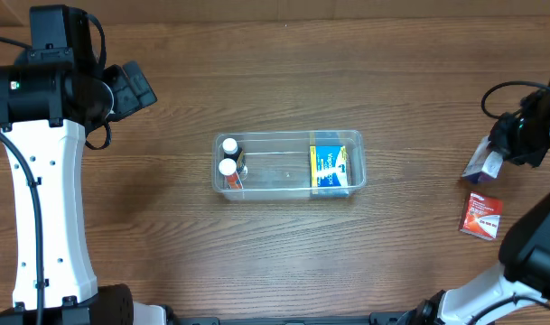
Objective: Pack container
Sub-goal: 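Carry the white box into the container's middle and lower it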
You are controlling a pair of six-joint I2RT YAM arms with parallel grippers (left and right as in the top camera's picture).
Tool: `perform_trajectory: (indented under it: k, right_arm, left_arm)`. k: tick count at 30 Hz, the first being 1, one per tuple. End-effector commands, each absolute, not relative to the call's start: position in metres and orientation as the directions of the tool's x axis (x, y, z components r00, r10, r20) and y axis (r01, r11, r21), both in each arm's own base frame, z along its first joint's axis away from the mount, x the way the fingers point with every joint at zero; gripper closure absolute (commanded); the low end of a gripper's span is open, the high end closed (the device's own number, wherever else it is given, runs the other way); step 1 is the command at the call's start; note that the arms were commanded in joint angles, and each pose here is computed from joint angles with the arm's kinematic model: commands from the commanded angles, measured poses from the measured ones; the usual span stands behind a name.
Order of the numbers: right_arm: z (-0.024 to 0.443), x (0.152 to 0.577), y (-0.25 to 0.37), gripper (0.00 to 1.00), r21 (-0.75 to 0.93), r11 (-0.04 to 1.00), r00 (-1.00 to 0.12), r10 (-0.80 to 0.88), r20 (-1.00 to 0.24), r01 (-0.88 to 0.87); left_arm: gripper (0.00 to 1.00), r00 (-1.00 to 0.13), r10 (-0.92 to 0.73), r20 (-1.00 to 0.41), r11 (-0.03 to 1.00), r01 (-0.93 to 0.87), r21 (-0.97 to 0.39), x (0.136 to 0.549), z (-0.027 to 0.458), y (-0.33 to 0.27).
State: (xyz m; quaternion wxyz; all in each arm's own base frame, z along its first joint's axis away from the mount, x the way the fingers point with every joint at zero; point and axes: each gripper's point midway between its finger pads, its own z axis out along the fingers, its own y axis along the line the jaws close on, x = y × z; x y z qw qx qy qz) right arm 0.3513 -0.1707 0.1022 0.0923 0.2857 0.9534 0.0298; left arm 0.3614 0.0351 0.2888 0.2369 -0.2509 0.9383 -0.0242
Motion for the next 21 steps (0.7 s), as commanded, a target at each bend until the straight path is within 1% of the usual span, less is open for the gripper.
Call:
perform_trajectory:
  k: [1, 7, 12, 14, 17, 21]
  right_arm:
    - [0.159, 0.364, -0.156, 0.78, 0.138, 0.861, -0.812, 0.508, -0.287, 0.489]
    - [0.21, 0.366, -0.098, 0.78, 0.168, 0.922, -0.84, 0.386, -0.381, 0.348]
    - [0.243, 0.358, -0.021, 0.78, 0.247, 0.961, -0.874, 0.225, -0.43, 0.126]
    - [0.25, 0.35, 0.016, 0.78, 0.277, 0.961, -0.891, 0.139, -0.432, 0.016]
    - [0.25, 0.339, 0.057, 0.78, 0.306, 0.948, -0.913, 0.045, -0.406, -0.089]
    - [0.25, 0.32, 0.119, 0.77, 0.354, 0.9, -0.915, -0.103, -0.391, -0.253]
  left_arm:
    - [0.0, -0.757, -0.463, -0.462, 0.883, -0.436, -0.172, 0.362, 0.299, 0.034]
    - [0.0, -0.757, -0.463, -0.462, 0.884, -0.436, -0.171, 0.362, 0.299, 0.034]
    - [0.0, -0.757, -0.463, -0.462, 0.883, -0.436, -0.172, 0.362, 0.299, 0.034]
    - [0.0, -0.757, -0.463, -0.462, 0.883, -0.436, -0.172, 0.362, 0.299, 0.034]
    - [0.0, -0.757, -0.463, -0.461, 0.883, -0.436, -0.172, 0.362, 0.299, 0.034]
    - [0.0, -0.757, -0.464, -0.461, 0.883, -0.436, -0.172, 0.362, 0.299, 0.034]
